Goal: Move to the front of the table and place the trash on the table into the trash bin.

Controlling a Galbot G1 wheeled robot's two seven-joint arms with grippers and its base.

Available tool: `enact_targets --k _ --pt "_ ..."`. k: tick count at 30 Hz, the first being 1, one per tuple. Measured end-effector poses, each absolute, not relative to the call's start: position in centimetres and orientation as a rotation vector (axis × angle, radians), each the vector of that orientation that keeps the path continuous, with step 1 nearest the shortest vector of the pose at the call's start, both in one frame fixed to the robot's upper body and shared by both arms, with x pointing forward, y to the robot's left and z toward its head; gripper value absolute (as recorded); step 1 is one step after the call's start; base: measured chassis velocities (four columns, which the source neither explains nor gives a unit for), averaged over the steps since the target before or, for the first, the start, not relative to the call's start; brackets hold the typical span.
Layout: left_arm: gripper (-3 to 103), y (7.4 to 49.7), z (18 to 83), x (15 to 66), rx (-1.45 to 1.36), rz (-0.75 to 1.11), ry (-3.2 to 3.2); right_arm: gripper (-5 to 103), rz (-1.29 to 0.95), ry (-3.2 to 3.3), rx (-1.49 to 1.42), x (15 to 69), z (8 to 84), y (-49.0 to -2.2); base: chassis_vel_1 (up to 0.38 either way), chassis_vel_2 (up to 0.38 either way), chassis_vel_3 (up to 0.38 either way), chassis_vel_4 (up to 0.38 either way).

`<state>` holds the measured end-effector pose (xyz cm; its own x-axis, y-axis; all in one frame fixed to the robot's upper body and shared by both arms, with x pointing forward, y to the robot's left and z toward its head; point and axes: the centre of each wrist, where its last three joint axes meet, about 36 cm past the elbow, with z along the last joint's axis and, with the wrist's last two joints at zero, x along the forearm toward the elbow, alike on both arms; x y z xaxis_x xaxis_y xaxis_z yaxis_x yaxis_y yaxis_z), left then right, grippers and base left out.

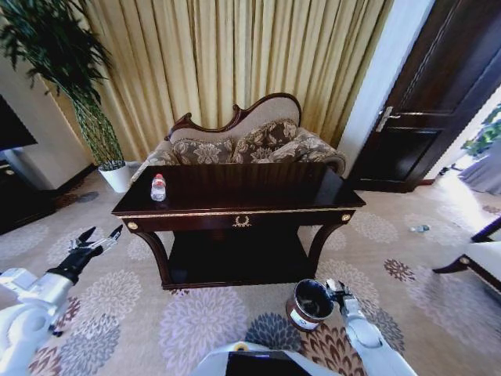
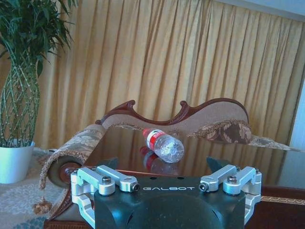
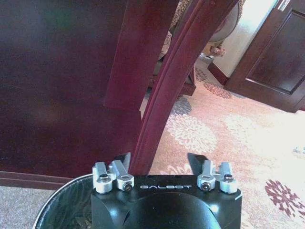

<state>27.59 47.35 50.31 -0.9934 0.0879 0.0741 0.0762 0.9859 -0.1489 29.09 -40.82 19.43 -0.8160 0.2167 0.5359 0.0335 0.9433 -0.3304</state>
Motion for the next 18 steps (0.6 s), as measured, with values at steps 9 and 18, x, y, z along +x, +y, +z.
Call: enact_targets --k 9,18 --pt "100 47.6 50.6 27.6 -0.128 0.196 -3.070 94 0.373 -2.559 -0.198 30.1 21.2 -39.7 0.000 0.000 0.000 0.000" --pt "100 46.1 52.1 28.2 -0.144 0.150 -3.121 100 0.003 -2.856 -0.086 35.5 37.8 -32.7 0.000 0.000 0.000 0.000"
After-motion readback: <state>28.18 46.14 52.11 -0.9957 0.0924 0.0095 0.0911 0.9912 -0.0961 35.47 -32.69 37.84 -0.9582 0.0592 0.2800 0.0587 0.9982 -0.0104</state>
